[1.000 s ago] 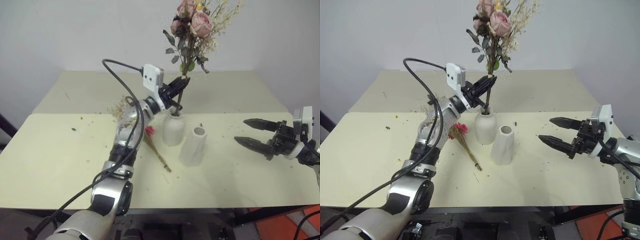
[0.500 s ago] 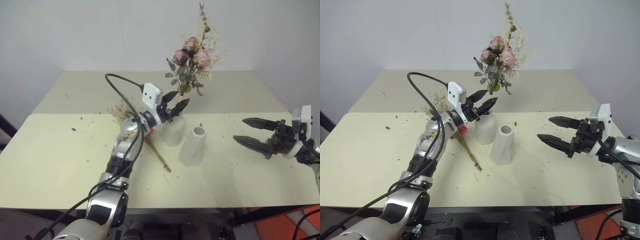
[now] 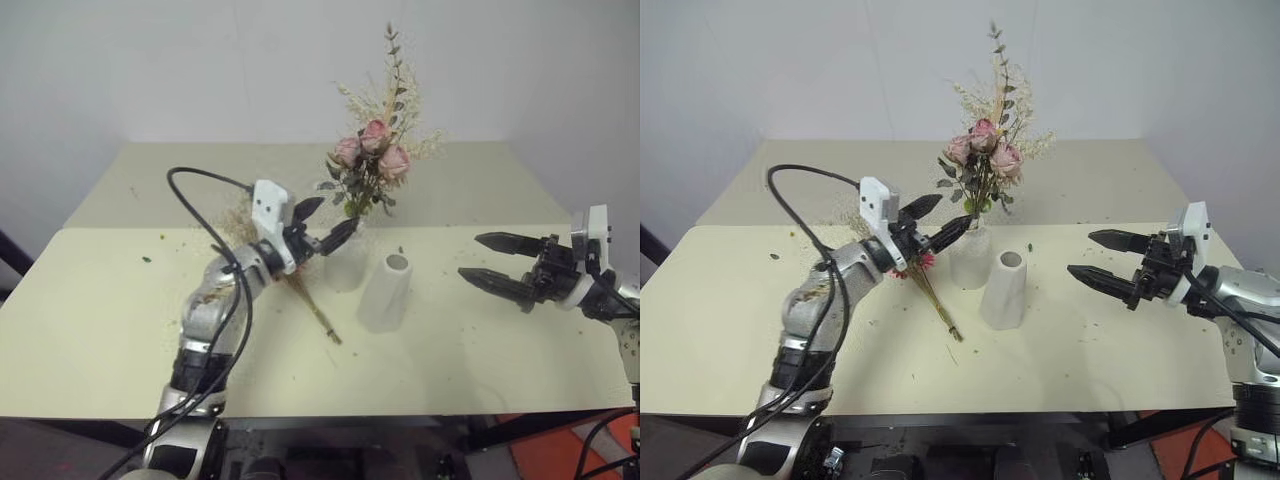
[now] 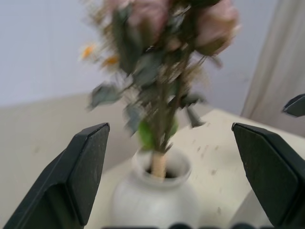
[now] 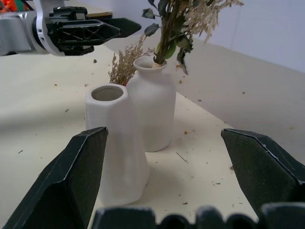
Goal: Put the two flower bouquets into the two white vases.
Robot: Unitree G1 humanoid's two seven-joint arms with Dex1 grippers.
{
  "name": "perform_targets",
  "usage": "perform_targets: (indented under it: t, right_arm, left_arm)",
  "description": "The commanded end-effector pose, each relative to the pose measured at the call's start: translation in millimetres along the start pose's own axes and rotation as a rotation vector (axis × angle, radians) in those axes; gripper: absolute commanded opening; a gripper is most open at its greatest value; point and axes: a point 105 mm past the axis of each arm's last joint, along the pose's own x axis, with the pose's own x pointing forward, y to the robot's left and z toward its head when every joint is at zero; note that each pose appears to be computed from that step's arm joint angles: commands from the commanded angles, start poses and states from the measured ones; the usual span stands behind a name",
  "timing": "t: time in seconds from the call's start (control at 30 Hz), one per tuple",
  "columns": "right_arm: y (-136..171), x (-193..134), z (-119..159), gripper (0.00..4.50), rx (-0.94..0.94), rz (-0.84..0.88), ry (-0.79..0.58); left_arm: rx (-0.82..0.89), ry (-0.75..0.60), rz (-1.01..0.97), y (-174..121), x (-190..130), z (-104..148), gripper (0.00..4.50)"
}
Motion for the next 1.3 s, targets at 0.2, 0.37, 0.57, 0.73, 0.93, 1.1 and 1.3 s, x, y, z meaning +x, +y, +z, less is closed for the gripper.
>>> perform_targets:
  t: [0.2,0.37,0.57,0.73,0.93,1.1,1.3]
  right_arm:
    - [-5,2,25,4.5,-0.116,0.068,-0.003]
    - [-8,6,26,4.5,-0.135,0.096,0.007]
    - [-13,11,32,4.5,-0.169,0.133,0.013]
    - [-17,14,33,4.5,-0.185,0.15,0.02]
    - [-17,17,30,4.5,-0.186,0.162,0.015]
    - [-15,19,30,4.5,-0.186,0.167,0.009]
    - [-12,18,28,4.5,-0.181,0.167,0.004]
  left_arm:
    - [-0.097,0.251,0.222,9,-24,5,4.49]
    - [-0.176,0.405,0.362,23,-28,-1,4.49]
    - [-0.162,0.583,0.335,23,-27,-20,4.49]
    - [-0.148,0.757,0.234,17,-27,-23,4.49]
    - [-0.196,0.947,0.196,13,-43,-31,4.49]
    - [-0.241,1.039,0.189,4,-43,-45,4.49]
    - [-0.315,1.066,0.28,5,-31,-59,4.49]
